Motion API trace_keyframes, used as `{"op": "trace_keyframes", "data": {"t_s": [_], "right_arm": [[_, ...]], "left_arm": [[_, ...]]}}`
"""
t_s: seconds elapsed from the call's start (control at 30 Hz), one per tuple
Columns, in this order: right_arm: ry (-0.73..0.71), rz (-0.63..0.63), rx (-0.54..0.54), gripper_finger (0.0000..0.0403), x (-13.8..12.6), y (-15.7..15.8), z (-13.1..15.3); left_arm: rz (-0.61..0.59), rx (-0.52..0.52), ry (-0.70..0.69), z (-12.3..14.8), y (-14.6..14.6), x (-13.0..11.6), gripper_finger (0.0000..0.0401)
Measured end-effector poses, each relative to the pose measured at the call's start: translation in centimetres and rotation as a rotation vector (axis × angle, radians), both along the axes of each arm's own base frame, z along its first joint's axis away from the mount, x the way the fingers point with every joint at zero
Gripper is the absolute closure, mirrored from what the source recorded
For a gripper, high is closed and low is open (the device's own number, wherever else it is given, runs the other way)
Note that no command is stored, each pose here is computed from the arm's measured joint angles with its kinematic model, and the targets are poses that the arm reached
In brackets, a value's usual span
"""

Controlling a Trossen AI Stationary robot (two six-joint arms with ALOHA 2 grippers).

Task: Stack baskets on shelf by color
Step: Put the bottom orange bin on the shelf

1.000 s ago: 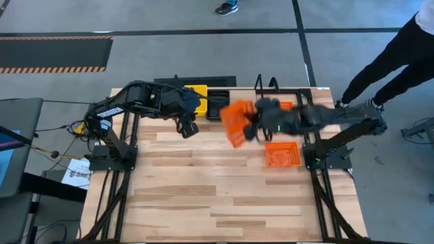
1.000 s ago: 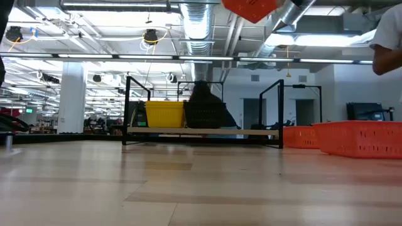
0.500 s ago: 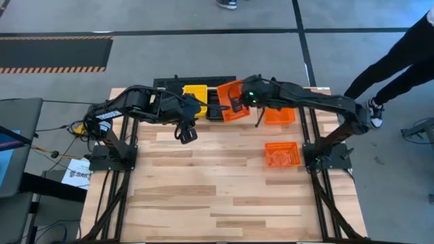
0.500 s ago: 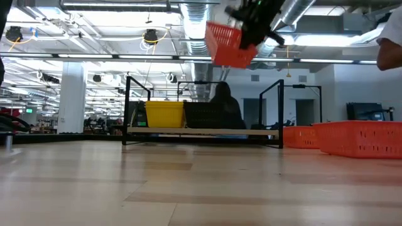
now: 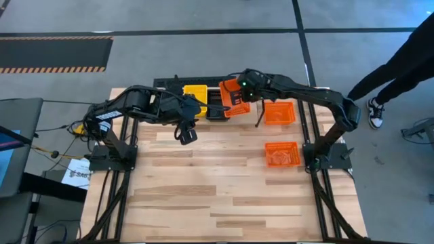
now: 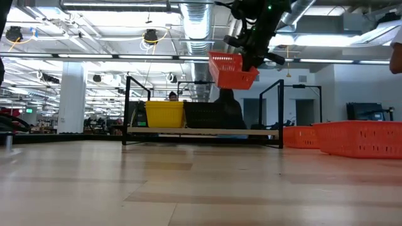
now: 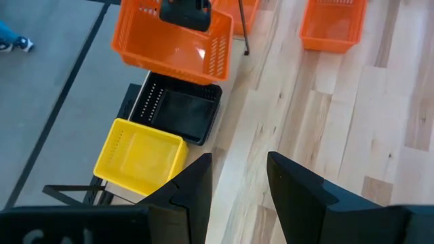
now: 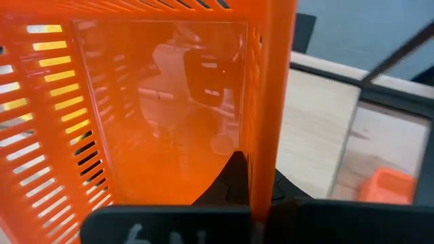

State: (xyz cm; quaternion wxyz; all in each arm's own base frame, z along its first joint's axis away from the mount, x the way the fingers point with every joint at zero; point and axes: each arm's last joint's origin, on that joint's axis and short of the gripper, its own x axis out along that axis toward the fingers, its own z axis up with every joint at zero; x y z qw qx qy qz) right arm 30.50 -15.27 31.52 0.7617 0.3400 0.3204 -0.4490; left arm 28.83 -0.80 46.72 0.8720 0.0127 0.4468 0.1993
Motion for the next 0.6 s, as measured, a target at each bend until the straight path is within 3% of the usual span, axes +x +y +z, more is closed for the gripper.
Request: {"op": "trace_keyframes", "data": {"t_s": [0.27, 0.6], "right_arm": [[-0.035, -0.021, 0.026, 0.0403, -2.3, -0.2, 0.5], [-0.160, -0.058, 0.117, 0.0403, -5.0, 0.0, -3.1]], "left_arm": [[0.000, 0.000, -0.001, 0.0, 0.0, 0.0, 0.0271], [0.000, 0.002, 0.000, 0.0, 0.0, 0.0, 0.0271]]}}
